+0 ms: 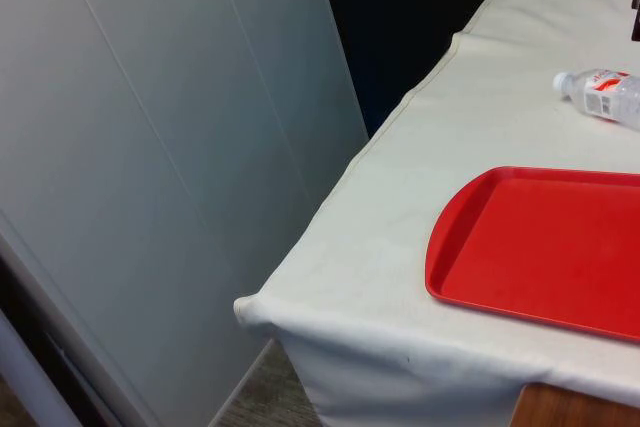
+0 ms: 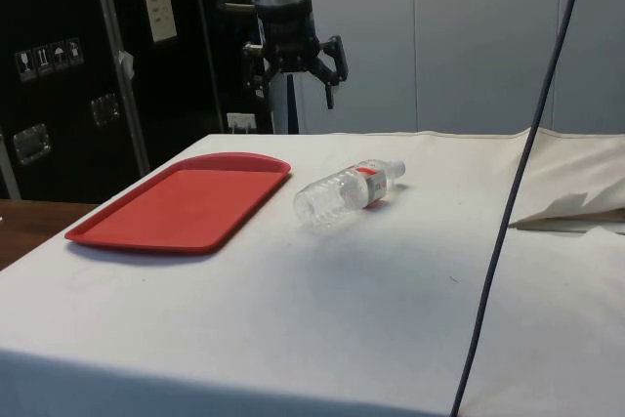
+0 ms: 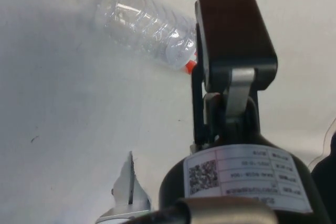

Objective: Place the bottle upright on the tray.

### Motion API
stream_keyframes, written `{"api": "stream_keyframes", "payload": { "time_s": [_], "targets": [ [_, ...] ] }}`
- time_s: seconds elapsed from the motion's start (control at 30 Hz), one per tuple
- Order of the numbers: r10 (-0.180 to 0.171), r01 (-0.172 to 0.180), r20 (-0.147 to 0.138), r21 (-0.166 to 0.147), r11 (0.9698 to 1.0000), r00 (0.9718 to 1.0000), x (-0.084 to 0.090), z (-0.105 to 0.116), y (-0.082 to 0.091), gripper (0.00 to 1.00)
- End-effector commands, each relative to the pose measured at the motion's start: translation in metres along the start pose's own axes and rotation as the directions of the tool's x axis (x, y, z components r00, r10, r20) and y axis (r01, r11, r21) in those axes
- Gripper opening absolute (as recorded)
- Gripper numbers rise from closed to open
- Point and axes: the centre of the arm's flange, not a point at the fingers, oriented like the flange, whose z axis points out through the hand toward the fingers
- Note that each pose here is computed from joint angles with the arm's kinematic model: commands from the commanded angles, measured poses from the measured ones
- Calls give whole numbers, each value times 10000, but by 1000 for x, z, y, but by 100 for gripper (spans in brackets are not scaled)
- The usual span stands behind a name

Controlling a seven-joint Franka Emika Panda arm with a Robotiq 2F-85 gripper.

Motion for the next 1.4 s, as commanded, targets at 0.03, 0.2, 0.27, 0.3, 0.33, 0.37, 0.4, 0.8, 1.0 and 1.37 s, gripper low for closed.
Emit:
{"api": "stream_keyframes", "payload": {
  "time_s": [0.03,0.2,0.27,0.3,0.33,0.37,0.4,0.8,1.0,1.37],
  "targets": [
    [67,-68,28,22,10000,10000,2,0,2,100],
    [232,-231,95,-86,9997,9997,2,3,6,100],
    [272,-271,111,-108,9996,9996,2,4,7,100],
    [272,-271,111,-108,9996,9996,2,4,7,100],
    [352,-350,151,-139,9993,9993,2,6,8,100],
    [390,-388,174,-150,9991,9991,1,6,8,100],
    [436,-433,204,-161,9989,9988,1,7,9,100],
    [936,-910,695,-407,9950,9932,-3,16,19,100],
    [1138,-1096,929,-490,9928,9891,-4,18,23,100],
    [1652,-1561,1457,-722,9851,9754,-8,22,33,100]
  ]
}}
